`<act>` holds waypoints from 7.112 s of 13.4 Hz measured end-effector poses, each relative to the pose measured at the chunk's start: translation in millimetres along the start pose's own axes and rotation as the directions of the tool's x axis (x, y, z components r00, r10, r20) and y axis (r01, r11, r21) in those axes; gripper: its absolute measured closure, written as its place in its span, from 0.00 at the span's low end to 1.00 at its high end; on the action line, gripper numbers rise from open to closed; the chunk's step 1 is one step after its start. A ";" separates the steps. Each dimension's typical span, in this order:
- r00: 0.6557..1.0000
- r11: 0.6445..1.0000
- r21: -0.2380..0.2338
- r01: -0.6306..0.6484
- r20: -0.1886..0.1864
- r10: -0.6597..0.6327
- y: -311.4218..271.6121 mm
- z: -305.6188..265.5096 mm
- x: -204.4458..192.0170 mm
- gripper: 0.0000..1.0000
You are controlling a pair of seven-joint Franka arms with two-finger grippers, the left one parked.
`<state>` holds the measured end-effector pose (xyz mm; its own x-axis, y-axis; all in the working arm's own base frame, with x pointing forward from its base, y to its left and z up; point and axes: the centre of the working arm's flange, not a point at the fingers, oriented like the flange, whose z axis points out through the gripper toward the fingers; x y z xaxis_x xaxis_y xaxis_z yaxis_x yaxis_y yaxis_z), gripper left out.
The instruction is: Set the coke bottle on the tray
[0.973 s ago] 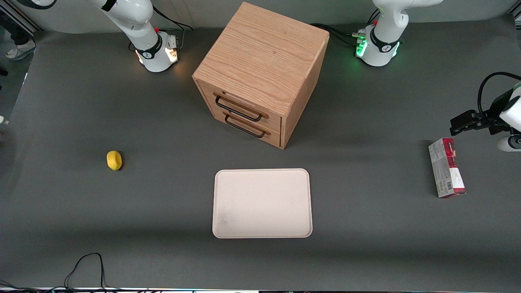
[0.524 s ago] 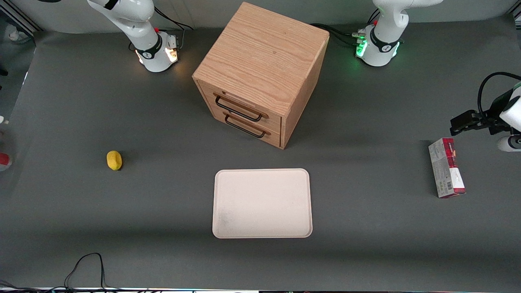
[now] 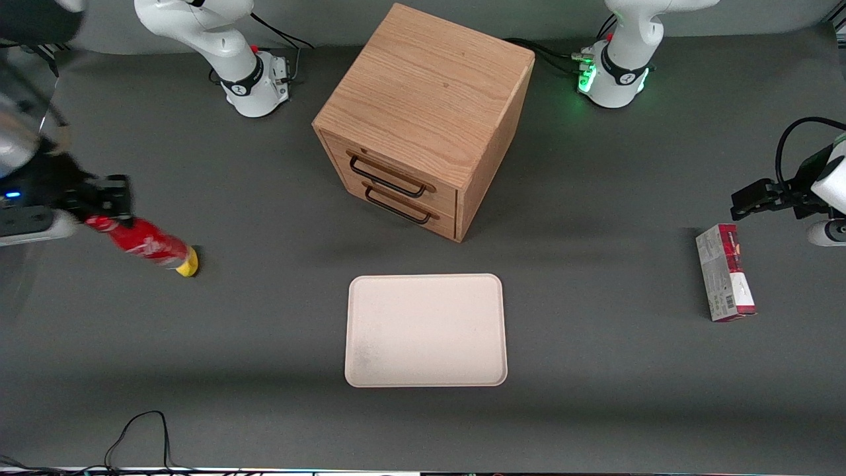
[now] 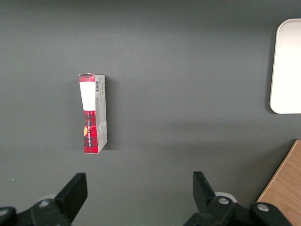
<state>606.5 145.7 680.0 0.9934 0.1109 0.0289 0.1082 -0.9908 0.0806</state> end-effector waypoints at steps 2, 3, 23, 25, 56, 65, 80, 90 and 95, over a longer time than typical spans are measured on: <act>0.999 0.999 0.002 -0.043 -0.003 0.043 -55.3 3.0 -4.9 0.67; 0.999 0.999 0.008 -0.049 -0.019 0.049 -81.5 5.1 -5.6 0.67; 0.995 0.997 0.066 -0.028 -0.097 0.035 -229.6 291.1 97.8 0.67; 0.993 0.996 0.074 -0.049 -0.108 0.057 -228.1 311.9 100.1 0.67; 0.988 0.988 0.019 -0.153 0.008 0.153 -130.3 73.9 16.0 0.00; 0.981 0.979 0.070 -0.192 0.019 0.191 78.4 66.1 -36.1 0.00; 0.988 0.986 0.067 -0.153 0.020 0.152 152.1 73.5 -58.6 0.00; 0.987 0.985 0.067 -0.158 0.026 0.157 155.2 74.7 -59.1 0.00; 0.988 0.986 0.067 -0.153 0.027 0.152 152.2 74.5 -58.8 0.00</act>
<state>567.4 -17.4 616.3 0.9990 -0.0428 0.0140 -0.0429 -0.9990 0.0085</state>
